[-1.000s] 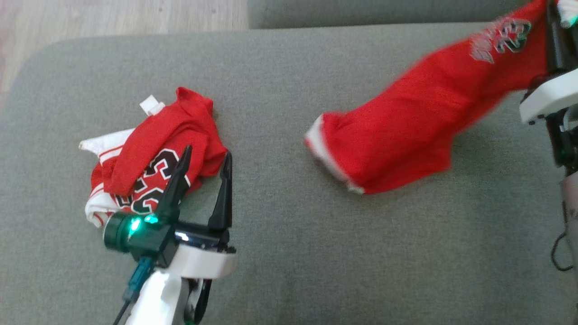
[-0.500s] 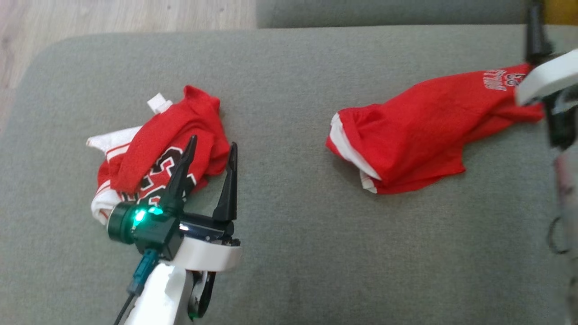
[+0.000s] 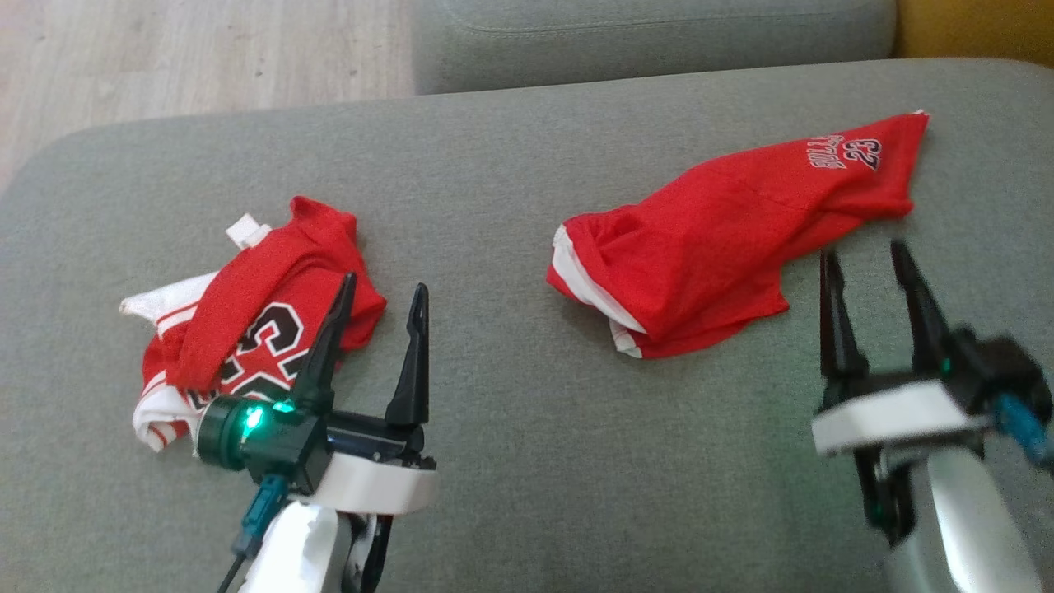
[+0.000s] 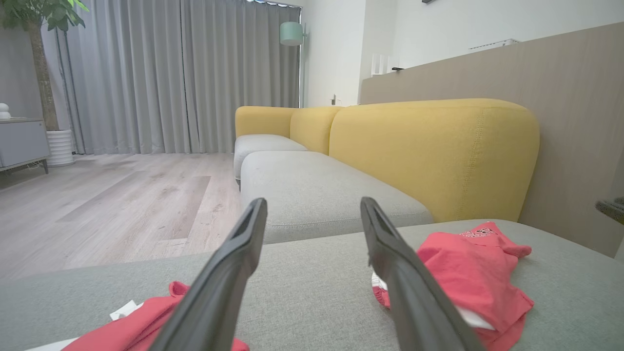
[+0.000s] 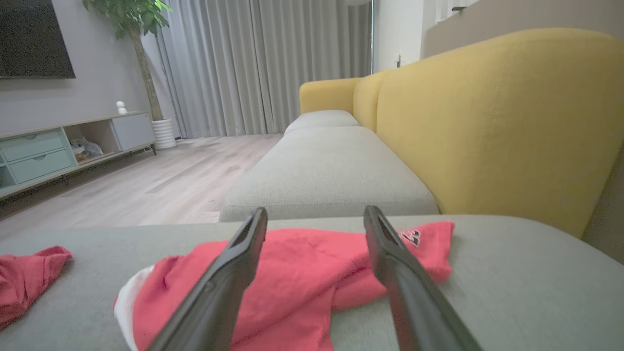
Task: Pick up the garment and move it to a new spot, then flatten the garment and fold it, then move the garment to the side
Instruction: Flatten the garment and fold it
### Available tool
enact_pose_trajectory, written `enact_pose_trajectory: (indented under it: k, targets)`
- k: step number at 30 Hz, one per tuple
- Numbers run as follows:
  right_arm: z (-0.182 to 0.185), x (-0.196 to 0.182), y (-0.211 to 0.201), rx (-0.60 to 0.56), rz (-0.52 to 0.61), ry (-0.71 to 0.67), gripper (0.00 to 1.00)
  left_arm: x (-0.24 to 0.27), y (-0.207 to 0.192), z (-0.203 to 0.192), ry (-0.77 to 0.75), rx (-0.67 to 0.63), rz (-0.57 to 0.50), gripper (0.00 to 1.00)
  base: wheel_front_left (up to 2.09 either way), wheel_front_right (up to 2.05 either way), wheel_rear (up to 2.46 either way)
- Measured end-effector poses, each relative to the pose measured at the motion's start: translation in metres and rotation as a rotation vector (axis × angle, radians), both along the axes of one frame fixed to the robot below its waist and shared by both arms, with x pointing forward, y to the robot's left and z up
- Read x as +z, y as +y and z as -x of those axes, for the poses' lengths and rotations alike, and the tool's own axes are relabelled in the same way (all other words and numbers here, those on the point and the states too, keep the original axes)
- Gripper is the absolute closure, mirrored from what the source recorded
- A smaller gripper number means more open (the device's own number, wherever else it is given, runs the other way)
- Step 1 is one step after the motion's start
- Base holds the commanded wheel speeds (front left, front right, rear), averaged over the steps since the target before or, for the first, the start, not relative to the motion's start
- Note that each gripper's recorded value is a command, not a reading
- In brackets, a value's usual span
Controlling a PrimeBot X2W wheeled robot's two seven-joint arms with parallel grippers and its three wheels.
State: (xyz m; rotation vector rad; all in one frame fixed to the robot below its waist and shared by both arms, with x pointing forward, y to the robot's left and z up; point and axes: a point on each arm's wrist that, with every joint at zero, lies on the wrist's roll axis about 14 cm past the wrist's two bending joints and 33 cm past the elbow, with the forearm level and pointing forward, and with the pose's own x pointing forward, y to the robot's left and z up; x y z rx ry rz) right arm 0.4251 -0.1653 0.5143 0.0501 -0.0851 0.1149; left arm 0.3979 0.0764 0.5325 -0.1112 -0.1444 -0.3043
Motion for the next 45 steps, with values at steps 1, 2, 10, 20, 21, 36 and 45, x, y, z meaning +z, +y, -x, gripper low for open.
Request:
enact_pose_trajectory:
  k: [1,2,10,20,21,36,45]
  targets:
    - [0.009,-0.007,-0.002,-0.007,-0.005,0.018,0.0,0.0,-0.001,-0.001,-0.001,0.0,0.0,0.0,0.0,0.0,0.0]
    - [0.017,-0.014,-0.004,-0.016,-0.008,0.035,0.0,0.0,-0.002,-0.001,-0.001,-0.001,0.0,0.0,0.0,0.0,0.0]
    - [0.034,-0.024,0.003,-0.001,-0.059,0.063,0.0,0.0,-0.005,-0.002,0.0,-0.012,0.001,0.0,0.0,0.0,0.0]
    - [0.043,-0.062,0.083,0.241,-0.049,0.242,0.0,0.002,0.017,0.002,0.003,0.06,0.019,0.0,0.0,0.0,0.0]
    - [0.045,-0.068,0.09,0.266,-0.036,0.273,0.0,0.002,0.02,0.003,0.002,0.067,0.018,0.0,0.0,0.0,0.0]
    - [0.03,-0.131,0.13,0.412,0.091,0.544,0.0,-0.012,0.044,0.005,0.044,0.136,0.007,0.0,0.0,0.0,0.0]
    - [0.019,-0.142,0.133,0.428,0.137,0.57,0.0,-0.018,0.046,0.003,0.06,0.143,0.005,0.0,0.0,0.0,0.0]
